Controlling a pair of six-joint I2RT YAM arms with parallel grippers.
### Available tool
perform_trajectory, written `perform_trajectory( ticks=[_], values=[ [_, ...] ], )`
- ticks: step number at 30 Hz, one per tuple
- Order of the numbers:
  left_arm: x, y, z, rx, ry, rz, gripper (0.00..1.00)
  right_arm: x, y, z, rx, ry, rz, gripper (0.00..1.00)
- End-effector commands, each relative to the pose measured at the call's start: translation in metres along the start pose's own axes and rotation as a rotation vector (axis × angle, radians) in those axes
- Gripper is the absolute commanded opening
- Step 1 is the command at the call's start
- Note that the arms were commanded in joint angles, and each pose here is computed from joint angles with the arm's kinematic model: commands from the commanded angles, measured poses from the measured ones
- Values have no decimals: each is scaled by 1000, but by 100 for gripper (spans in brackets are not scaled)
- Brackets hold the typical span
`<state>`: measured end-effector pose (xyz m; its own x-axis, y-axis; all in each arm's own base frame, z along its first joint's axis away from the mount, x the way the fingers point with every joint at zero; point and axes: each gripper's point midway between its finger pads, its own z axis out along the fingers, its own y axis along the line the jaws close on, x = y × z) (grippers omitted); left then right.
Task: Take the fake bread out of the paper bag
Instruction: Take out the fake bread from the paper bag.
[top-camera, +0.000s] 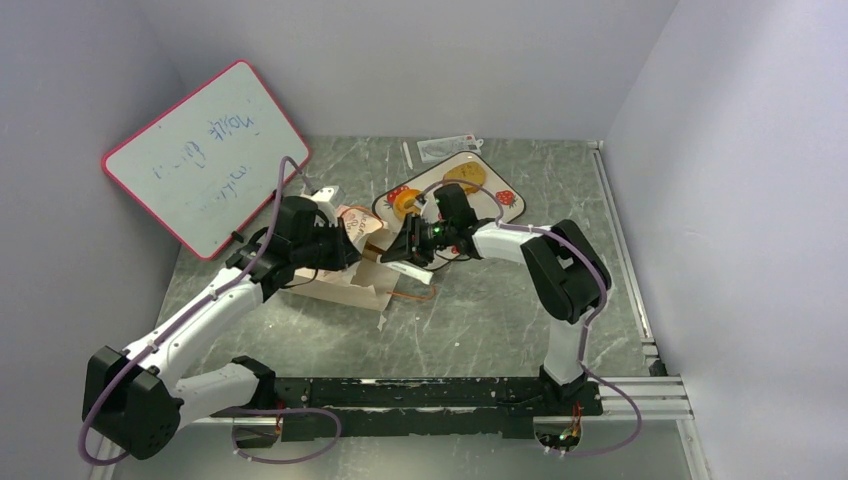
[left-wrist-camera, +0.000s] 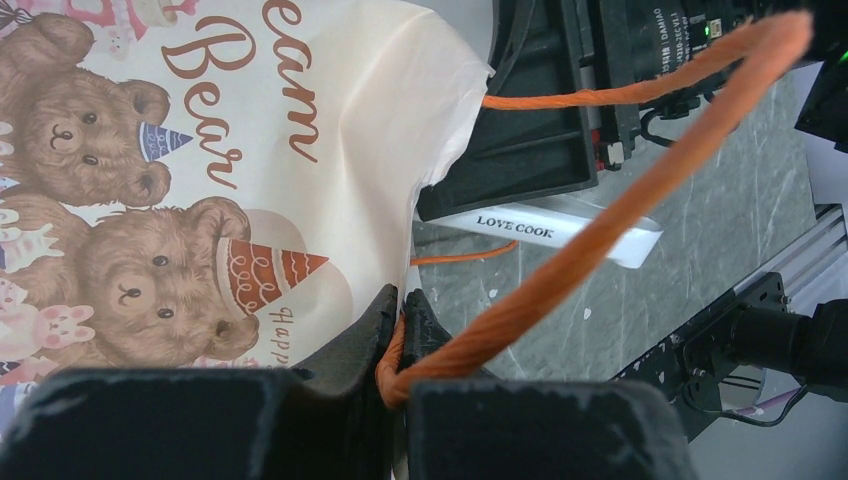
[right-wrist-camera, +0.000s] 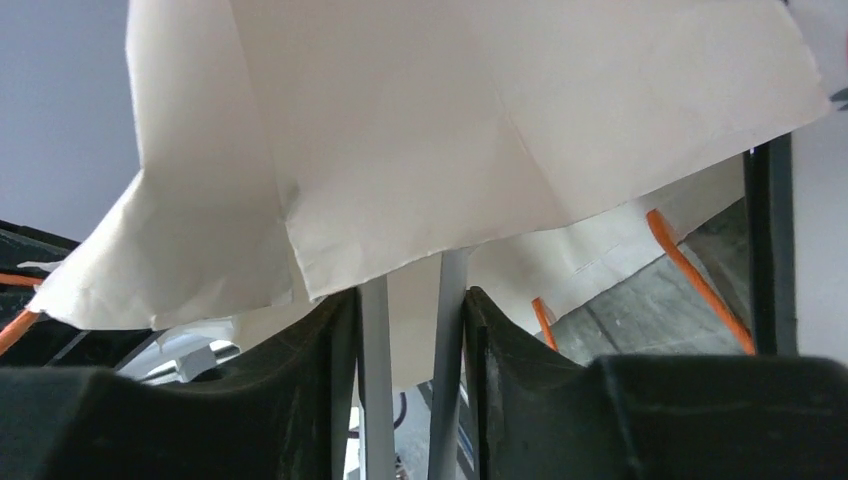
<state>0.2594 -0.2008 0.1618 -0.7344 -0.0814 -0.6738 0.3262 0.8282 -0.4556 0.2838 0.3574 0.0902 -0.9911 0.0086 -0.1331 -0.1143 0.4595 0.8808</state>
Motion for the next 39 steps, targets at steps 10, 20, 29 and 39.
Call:
perform_trajectory(
  ticks=[10, 20, 29, 39],
  values=[
    [-27, 0, -16, -43, -145, -60, 7, 10, 14, -25, -2, -7, -32, 0],
    [-43, 14, -23, -138, -241, -140, 7, 30, 17, -77, 50, -55, -41, 0],
    [-58, 26, -32, -217, -327, -193, 7, 43, 21, -119, 105, -105, -54, 0],
    [-58, 42, -39, -326, -329, -220, 7, 57, 34, -163, 161, -175, -86, 0]
  ],
)
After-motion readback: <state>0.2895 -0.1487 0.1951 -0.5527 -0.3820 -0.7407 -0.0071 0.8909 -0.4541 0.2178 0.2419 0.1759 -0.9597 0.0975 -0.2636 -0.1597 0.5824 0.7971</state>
